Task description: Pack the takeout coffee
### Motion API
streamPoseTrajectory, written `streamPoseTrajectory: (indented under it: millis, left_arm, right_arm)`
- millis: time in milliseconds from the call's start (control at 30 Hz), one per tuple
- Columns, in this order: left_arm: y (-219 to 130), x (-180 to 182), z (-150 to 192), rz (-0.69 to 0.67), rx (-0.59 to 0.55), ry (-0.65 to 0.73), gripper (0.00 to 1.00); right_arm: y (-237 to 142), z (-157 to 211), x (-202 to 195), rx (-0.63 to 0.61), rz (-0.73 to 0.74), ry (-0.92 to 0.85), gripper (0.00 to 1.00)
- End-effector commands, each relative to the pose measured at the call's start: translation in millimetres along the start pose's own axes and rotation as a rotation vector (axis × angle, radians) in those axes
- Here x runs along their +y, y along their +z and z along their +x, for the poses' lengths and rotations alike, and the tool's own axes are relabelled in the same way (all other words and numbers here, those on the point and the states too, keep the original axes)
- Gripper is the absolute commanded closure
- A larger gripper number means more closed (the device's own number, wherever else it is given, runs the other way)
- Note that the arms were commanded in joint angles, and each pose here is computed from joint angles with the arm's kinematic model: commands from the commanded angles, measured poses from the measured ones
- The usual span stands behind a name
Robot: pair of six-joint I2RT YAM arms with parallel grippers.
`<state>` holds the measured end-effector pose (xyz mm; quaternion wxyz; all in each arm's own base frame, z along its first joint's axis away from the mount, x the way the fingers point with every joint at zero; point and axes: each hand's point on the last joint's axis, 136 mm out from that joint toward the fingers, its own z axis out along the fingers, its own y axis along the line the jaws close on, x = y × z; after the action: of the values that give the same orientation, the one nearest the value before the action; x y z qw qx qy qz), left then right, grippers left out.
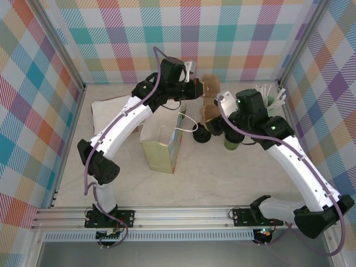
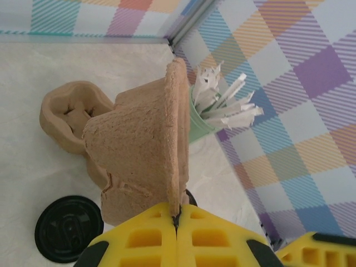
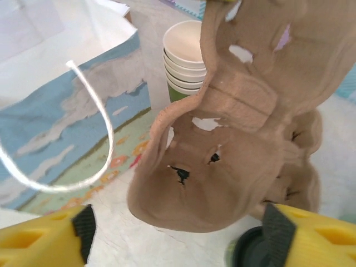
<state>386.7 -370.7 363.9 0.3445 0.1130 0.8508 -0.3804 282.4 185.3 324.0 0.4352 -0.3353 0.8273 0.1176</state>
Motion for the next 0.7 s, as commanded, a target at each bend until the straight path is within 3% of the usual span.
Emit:
streamPoseTrajectory:
  millis: [0,100,333,533,667]
  left_arm:
    - [-42,-25,-4,0.066,-0.001,0.058,1.00]
    - [-49,-26,4,0.074,0.021,0.065,1.00]
    - [-57,-30,19,0.118,0.068,0.049,1.00]
    - [-58,-32,22,0.135,0.072,0.044,1.00]
    - [-55,-36,23,0.161,0.076,0.034,1.00]
  right_arm:
    - [-27,-15,4,-0.061,-0.010,-0.188,0.11]
    - [-35,-21,5,-0.088,-0.009,-0.310,0.00]
    - [-32,-36,-9,-0.084,0.070,-0.537,0.00]
    - [-25,-38,12,-0.143,-0.029,-0.799,0.00]
    - [-19,-37,17,-0.141,-0.070,-0.844,0.00]
